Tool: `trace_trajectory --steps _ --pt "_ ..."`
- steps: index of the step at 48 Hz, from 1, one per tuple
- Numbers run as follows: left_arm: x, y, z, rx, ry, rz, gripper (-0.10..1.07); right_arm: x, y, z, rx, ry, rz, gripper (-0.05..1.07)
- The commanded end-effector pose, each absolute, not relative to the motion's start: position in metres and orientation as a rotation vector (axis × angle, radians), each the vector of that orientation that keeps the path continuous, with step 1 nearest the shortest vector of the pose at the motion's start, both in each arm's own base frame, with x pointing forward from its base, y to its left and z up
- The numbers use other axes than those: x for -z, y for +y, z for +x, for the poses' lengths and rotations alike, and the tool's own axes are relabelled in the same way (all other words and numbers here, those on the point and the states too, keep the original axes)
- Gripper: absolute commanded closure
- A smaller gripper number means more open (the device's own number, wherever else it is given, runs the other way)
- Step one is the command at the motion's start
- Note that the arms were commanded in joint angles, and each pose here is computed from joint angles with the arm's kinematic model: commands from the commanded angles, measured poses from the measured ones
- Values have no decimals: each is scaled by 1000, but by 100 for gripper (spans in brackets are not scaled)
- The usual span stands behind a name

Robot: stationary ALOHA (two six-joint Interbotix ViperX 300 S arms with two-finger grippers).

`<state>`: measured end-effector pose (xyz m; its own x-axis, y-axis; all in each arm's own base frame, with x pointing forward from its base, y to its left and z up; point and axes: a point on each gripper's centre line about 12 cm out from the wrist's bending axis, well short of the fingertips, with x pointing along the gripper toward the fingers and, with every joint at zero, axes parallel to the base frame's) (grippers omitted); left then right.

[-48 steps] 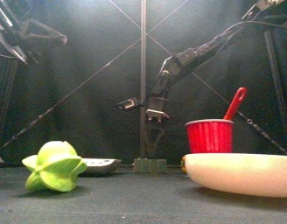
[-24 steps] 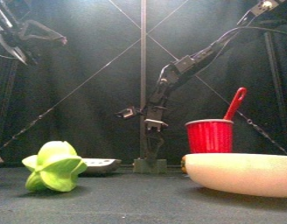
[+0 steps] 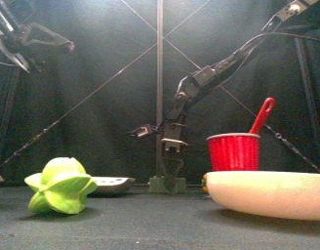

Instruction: Grab sushi roll

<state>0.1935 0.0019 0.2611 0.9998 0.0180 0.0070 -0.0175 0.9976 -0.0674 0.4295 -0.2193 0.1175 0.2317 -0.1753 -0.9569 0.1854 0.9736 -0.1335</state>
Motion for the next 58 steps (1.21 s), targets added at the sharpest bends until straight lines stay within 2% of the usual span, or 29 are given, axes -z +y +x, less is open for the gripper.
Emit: trace_trajectory --steps 1,6,13,20,26,41,58 --pt "-266 2 195 -20 -20 -70 98 -131 -222 430 260 1283 -2 28" --pt "-266 2 195 -20 -21 -70 98 -135 -223 431 265 1277 1 38" --pt "-265 3 195 -23 -18 -72 98 -159 -219 434 272 1228 -1 47" --pt "-266 3 195 -23 -20 -75 98 -189 -216 432 287 1159 28 49" --pt "-266 3 195 -24 -22 -76 98 -200 -213 428 289 1128 63 49" --pt "-264 3 195 -27 -17 -85 98 -190 -209 419 283 1142 69 49" --pt "-262 4 195 -33 -12 -103 98 -189 -207 421 286 1112 91 50"
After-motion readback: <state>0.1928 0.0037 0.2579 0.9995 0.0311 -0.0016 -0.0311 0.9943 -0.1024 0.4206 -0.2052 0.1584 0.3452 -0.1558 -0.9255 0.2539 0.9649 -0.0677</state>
